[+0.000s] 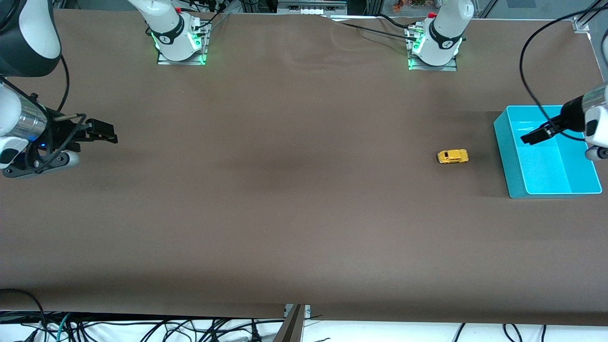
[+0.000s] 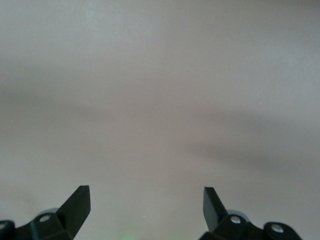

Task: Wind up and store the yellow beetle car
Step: 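Move the left gripper down to the car beside the bin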

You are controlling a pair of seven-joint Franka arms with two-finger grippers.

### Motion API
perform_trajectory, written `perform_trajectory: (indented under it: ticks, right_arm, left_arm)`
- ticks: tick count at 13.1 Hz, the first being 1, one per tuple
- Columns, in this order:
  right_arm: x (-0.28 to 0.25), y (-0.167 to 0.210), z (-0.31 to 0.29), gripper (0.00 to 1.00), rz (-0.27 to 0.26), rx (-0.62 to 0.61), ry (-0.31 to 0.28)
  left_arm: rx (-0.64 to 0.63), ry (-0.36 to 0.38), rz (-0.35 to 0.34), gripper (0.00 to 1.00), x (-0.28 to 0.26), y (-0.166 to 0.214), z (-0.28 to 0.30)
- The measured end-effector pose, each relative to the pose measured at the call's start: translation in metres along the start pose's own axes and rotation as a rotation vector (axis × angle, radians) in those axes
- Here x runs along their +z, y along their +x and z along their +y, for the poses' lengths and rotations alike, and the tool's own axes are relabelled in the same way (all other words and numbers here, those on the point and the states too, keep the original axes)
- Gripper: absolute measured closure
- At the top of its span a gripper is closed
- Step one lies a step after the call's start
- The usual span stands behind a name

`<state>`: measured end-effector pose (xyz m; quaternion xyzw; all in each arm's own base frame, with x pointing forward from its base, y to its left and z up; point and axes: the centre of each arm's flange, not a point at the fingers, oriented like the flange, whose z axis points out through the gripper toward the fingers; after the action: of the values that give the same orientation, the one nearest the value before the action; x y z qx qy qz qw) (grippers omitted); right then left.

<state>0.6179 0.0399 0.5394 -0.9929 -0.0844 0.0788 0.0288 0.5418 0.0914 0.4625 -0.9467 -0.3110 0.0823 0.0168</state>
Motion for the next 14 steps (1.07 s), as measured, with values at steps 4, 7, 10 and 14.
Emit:
perform_trajectory:
  ticks: [4, 7, 10, 14]
  right_arm:
    - [-0.023, -0.001, 0.004, 0.00, 0.047, 0.058, -0.011]
    - [-0.049, -0.011, 0.011, 0.00, 0.097, 0.071, -0.072]
    - [-0.077, -0.028, 0.006, 0.00, 0.144, 0.072, -0.089]
    - [-0.082, -0.042, 0.008, 0.00, 0.134, 0.084, -0.096]
  left_arm:
    - [-0.224, 0.032, 0.024, 0.00, 0.076, -0.005, -0.004]
    - [-0.388, 0.029, 0.038, 0.00, 0.123, -0.015, -0.007]
    - [-0.535, 0.037, 0.028, 0.00, 0.157, -0.020, -0.009]
    - [-0.694, 0.026, 0.046, 0.00, 0.215, -0.018, 0.006]
